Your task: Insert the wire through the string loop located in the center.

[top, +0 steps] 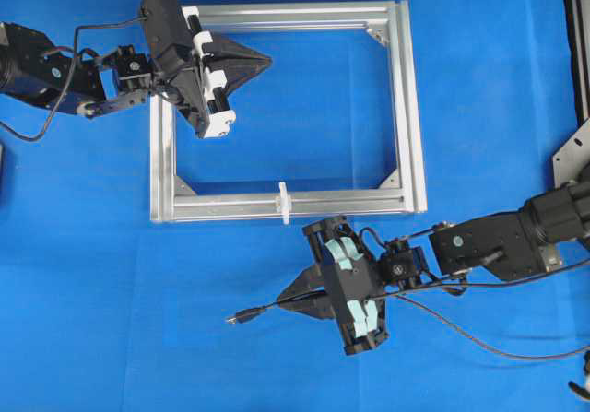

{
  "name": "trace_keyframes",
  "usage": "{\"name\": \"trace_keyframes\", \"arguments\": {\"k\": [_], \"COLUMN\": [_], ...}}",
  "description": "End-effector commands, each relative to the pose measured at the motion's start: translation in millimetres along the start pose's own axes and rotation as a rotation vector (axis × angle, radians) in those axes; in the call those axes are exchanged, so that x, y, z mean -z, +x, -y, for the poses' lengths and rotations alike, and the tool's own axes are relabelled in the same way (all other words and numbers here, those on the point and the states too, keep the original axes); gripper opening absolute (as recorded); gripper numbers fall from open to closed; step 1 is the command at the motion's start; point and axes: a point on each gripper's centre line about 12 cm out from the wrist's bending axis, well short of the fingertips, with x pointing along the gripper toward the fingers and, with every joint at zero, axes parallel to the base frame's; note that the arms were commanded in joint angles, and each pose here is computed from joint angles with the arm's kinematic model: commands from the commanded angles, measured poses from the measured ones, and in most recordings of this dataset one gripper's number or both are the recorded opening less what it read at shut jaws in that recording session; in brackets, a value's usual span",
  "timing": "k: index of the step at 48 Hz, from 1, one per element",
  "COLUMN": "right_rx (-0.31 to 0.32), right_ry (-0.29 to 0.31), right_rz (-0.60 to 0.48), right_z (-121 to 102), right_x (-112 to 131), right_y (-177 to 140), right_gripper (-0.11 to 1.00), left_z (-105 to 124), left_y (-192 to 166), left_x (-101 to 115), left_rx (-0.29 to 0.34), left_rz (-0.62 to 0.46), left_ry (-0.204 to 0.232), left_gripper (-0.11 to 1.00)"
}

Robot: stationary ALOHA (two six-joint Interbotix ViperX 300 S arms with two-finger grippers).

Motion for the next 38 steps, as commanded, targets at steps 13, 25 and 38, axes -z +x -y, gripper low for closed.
{"name": "trace_keyframes", "arguments": {"k": [13, 25, 38], "right_rx": [-0.005, -0.004, -0.002], "right_ry": [0.003, 0.005, 0.004], "right_rz": [0.055, 0.044, 0.020], "right_z": [-2, -1, 1], "right_x": [-18, -10, 5], "right_y": [-5, -15, -49], "right_gripper": [-0.02, -0.02, -0.02], "left_z": [0, 0, 0], "left_y": [-2, -2, -2], "left_x": [-14, -14, -14], "left_rx": [0.003, 0.003, 0.003], "left_rz": [0.043, 0.041, 0.043], "left_ry": [-0.002, -0.002, -0.002], "left_gripper": [0.00, 0.00, 0.00]}}
